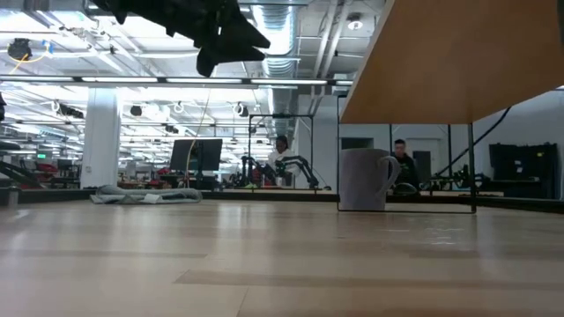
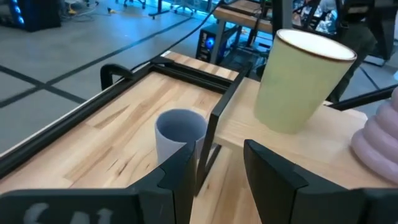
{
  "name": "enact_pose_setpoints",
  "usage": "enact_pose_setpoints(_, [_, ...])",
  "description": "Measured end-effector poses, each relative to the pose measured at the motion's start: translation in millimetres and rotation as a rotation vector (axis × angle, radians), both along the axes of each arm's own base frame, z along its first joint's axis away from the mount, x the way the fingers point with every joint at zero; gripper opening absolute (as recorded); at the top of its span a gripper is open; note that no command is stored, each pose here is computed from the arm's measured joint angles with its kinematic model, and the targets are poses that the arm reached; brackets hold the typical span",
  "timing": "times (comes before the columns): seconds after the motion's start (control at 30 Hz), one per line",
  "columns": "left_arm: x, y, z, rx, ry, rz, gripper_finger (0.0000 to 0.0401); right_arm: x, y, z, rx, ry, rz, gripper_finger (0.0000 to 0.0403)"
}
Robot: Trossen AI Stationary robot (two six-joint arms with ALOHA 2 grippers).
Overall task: Stack small to large cups/mugs on shelf
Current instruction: Put the violet mug on the shelf
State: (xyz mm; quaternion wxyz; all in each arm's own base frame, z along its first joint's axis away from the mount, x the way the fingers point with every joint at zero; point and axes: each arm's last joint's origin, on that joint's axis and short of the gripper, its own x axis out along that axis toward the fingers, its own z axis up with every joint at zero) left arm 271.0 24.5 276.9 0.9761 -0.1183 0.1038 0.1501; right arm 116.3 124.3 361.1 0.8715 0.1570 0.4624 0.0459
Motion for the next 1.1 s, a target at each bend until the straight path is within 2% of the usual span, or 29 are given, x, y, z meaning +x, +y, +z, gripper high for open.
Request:
enact_pose_setpoints(0.23, [-1,0,2,0.002,-0.004,0.0,0.0125,19,22,-16,-0.058,0.051,0.0,0.0265])
enact_pose_setpoints(0.5, [-1,-2,2,-0.038,-0.008,-0.074,0.0125,39,48,-22,0.042,0.012,0.026,0.0265])
enact_pose_setpoints(0.73, [-1,-4,1,-0.085,-0.015,-0.108,0.0125,37,43,-18,-0.01,-0.025,0.122,0.0265])
enact_pose_setpoints(0.87, [-1,-5,1,-0.086,-0.015,-0.109,0.0125,39,40,-17,0.015,-0.024,0.088,0.0265])
enact_pose_setpoints(1.1, [-1,-5,1,-0.097,-0.016,-0.106,0.0125,38,40,-17,0.017,-0.022,0.097,0.0265])
